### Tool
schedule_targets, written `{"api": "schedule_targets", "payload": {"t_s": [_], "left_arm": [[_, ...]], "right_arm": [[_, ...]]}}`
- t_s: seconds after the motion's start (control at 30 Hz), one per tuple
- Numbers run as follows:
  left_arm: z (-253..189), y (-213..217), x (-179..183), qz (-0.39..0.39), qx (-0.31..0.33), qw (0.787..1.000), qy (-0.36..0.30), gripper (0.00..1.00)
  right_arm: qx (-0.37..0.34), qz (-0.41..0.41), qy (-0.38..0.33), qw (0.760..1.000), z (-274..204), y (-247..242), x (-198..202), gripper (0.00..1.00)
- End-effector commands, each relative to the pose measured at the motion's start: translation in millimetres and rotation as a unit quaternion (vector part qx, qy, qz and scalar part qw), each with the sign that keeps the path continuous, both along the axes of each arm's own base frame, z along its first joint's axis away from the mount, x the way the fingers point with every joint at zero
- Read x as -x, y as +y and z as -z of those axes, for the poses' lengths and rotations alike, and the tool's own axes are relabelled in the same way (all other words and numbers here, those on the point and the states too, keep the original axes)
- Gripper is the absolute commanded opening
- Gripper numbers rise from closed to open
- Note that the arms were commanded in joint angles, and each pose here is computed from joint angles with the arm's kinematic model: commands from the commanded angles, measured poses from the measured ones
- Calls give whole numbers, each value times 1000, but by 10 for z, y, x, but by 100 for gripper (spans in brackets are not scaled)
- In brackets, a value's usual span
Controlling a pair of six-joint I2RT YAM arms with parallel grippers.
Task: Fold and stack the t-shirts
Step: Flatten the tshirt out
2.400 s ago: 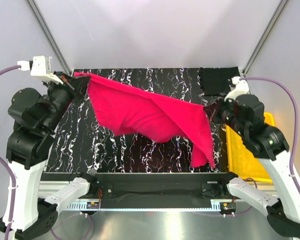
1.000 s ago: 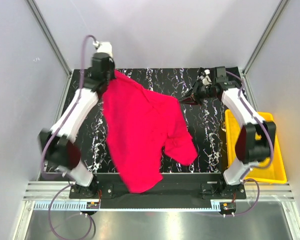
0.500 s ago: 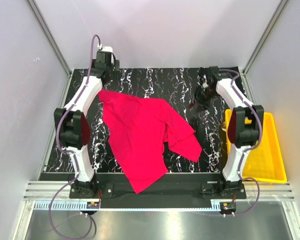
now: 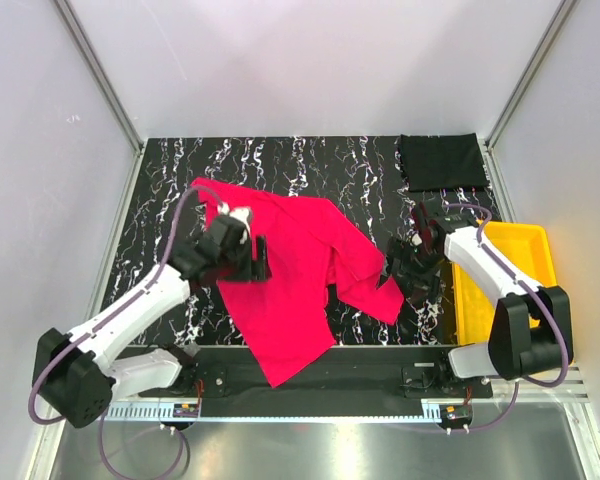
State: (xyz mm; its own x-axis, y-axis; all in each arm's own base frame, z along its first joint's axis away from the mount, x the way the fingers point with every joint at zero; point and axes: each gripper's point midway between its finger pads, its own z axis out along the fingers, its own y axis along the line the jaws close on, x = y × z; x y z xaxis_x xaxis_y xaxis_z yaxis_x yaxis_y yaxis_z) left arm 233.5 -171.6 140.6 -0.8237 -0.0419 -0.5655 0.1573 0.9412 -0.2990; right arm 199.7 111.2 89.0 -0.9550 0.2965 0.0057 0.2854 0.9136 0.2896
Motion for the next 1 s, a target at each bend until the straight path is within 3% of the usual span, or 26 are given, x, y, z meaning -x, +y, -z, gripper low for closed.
{"api": "schedule_targets", "payload": {"t_s": [0.0,0.2,0.3,0.4,0.47,0.6,0.73,0.8,0.87,0.9,0.97], "left_arm": [[347,-122,241,-53,58,993,88,74],[780,-57,-102,-89,47,987,122,73],[1076,66,-334,-112,34,981,153,70],[1265,176,-600,-109,13,979,169,68],[1221,203,-862,-95,7,983,155,68],[1182,338,-1314,-78,-33,988,127,68],[699,398,-1657,-75,-43,993,77,69],[479,484,-1596,-93,-48,993,59,73],[221,575,-1356,-120,-38,991,41,77],[325,665,-1155,-136,-49,988,55,79],[169,738,-824,-171,-26,983,54,78]], "right_arm": [[-44,14,-7,999,88,118,-105,100],[-98,49,14,994,244,139,-103,100],[-116,54,-21,992,157,169,-154,100],[-114,82,-100,985,-85,116,-231,100],[-114,95,-141,979,-210,78,-277,100],[-134,60,-105,984,-146,155,-196,100],[-129,43,-84,987,-40,153,-163,94],[-121,37,-90,988,-48,131,-193,91],[-119,31,-84,989,-32,126,-190,87],[-123,27,-82,989,-33,144,-189,85],[-120,19,-69,990,16,179,-170,82]]}}
